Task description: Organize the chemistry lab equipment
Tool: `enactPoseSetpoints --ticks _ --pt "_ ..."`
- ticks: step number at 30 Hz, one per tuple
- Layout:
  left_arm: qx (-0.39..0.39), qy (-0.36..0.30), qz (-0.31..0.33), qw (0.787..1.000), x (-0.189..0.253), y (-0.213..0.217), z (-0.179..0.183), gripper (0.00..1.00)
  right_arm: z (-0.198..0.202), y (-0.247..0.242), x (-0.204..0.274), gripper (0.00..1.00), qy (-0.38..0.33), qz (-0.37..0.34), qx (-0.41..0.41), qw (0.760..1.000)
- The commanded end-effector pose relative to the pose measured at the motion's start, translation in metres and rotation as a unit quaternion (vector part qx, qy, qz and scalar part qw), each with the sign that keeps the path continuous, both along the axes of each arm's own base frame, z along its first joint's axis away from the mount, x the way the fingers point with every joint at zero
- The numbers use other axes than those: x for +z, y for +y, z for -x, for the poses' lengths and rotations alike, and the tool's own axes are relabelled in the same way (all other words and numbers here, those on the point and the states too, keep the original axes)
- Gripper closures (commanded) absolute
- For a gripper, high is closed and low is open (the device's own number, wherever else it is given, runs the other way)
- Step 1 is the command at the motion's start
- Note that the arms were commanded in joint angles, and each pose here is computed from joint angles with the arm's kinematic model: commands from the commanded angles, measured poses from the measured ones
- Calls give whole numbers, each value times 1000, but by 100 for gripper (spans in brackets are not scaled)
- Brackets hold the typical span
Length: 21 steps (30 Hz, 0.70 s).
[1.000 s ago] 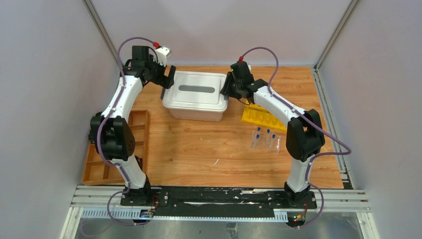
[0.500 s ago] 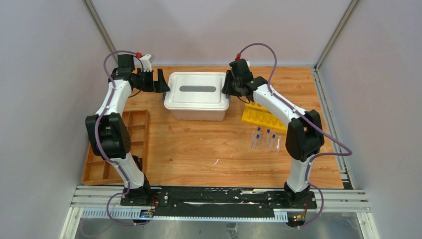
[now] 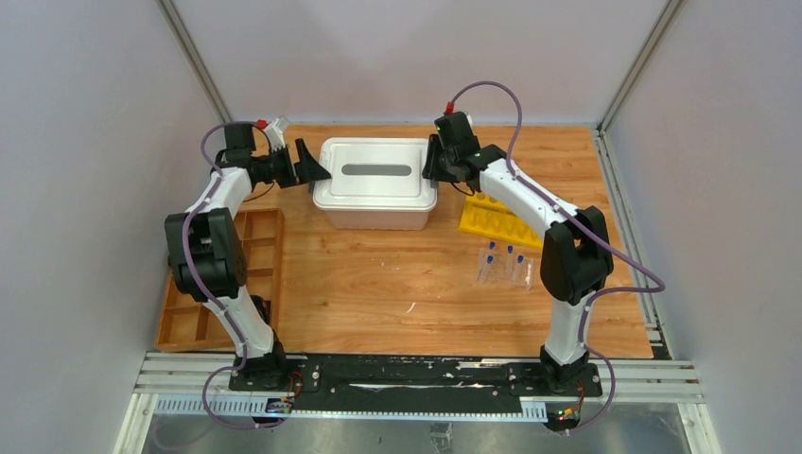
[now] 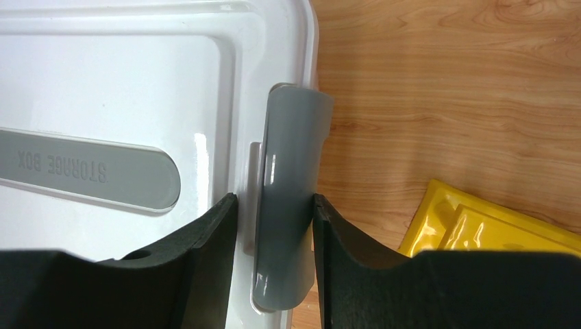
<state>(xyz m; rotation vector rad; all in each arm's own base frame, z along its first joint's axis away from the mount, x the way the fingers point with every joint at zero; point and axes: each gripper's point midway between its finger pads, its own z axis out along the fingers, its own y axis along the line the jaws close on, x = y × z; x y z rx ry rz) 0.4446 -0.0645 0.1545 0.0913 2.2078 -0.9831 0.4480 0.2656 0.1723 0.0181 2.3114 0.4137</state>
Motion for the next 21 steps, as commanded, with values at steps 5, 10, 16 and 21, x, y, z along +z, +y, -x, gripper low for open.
enactPoseSetpoints --ticks 5,10,16,21 --pt "-26 -32 4 999 11 -16 -3 4 7 1 -14 62 19 24 16 999" --pt "-11 -32 -31 999 12 -7 -8 26 8 -3 -16 62 18 30 13 999" --pt "-10 -53 -62 997 25 -8 -9 34 9 -4 -17 62 20 31 12 999" --pt "-37 -57 -105 992 17 -27 -3 34 9 -2 -16 62 21 28 15 999"
